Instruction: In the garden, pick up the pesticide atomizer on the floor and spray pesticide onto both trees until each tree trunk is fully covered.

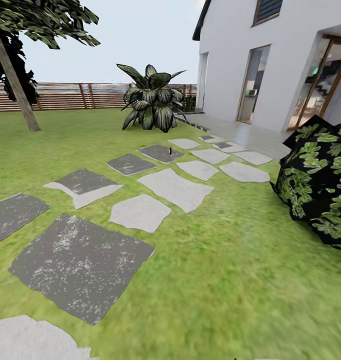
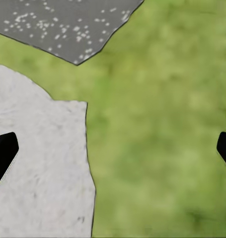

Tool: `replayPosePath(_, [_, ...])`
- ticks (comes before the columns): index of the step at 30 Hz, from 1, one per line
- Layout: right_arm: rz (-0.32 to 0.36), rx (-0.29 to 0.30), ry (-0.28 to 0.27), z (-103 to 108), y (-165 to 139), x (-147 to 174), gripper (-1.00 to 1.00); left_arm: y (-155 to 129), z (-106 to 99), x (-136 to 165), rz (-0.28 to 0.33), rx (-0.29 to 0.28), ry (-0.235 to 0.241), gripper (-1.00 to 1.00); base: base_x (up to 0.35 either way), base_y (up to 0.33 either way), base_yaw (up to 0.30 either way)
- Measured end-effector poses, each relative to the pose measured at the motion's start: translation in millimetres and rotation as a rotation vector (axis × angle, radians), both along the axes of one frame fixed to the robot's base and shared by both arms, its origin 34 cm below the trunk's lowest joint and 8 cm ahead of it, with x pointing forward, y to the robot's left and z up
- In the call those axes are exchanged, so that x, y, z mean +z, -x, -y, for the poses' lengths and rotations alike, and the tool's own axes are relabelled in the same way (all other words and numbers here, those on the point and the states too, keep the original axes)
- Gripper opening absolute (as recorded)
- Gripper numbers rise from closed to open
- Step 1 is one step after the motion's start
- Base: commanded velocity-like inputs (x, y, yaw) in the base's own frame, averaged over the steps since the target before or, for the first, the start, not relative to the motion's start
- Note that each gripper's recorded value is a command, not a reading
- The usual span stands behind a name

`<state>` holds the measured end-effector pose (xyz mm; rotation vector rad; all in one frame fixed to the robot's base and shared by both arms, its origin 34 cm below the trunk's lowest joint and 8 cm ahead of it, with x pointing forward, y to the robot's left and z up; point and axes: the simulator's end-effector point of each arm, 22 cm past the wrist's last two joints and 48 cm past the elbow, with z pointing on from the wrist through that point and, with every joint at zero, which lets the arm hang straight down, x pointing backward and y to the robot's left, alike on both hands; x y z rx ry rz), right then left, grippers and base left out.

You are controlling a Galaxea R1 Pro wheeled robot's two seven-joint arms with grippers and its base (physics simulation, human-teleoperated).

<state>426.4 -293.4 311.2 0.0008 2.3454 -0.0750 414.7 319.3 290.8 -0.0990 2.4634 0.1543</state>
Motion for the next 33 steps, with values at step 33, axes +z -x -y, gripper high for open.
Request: replayPosePath(33, [0.000,0.000,0.000,-0.1,0.1,0.0,1.00,0.0,0.0,0.0,0.000,0.000,0.000,1.00,0.325,-0.075,0.000])
